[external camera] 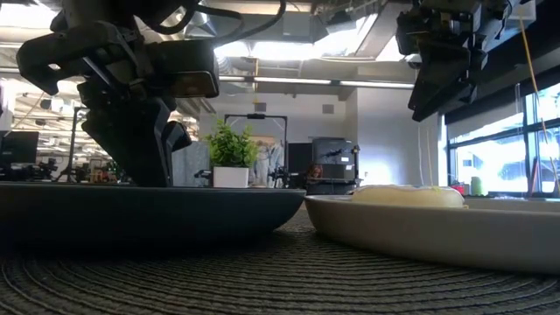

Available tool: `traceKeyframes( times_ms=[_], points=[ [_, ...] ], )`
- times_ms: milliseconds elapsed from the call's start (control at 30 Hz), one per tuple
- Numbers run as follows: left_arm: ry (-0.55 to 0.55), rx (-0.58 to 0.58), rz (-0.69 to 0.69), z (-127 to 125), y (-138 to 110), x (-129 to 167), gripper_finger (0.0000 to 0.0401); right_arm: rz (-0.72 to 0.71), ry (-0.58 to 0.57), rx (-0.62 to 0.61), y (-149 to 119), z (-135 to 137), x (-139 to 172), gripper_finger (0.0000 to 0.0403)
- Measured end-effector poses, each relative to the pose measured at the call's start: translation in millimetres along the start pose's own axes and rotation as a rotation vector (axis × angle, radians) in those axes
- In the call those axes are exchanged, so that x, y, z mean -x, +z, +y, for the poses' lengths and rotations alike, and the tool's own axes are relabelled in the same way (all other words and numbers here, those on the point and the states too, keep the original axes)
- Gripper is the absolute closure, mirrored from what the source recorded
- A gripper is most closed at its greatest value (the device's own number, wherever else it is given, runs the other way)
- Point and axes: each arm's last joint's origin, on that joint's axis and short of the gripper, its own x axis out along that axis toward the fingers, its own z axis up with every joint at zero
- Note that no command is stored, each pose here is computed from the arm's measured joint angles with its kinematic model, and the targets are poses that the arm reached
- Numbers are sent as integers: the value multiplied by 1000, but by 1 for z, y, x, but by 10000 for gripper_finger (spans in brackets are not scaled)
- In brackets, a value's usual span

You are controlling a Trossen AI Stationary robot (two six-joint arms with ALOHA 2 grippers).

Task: Pick & Place donuts
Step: Put the small violet donut on the black plate, then put the large black donut on the gray plate

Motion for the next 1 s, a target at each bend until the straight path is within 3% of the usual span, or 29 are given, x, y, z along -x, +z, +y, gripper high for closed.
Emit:
traceKeyframes(
  times_ms=[167,433,867,933,1000],
  points=[
    [-1,7,0,0,0,0,375,0,0,1,0,0,0,257],
    [-1,9,0,0,0,0,326,0,1,0,0,0,0,257],
    [-34,25,-60,1,9,25,291,-19,20,-9,2,1,0,257],
    [-61,42,-71,3,12,31,290,-15,6,-45,4,-2,0,257],
    [-76,64,-101,5,16,40,290,-1,-33,-159,7,-11,-2,257]
  ],
)
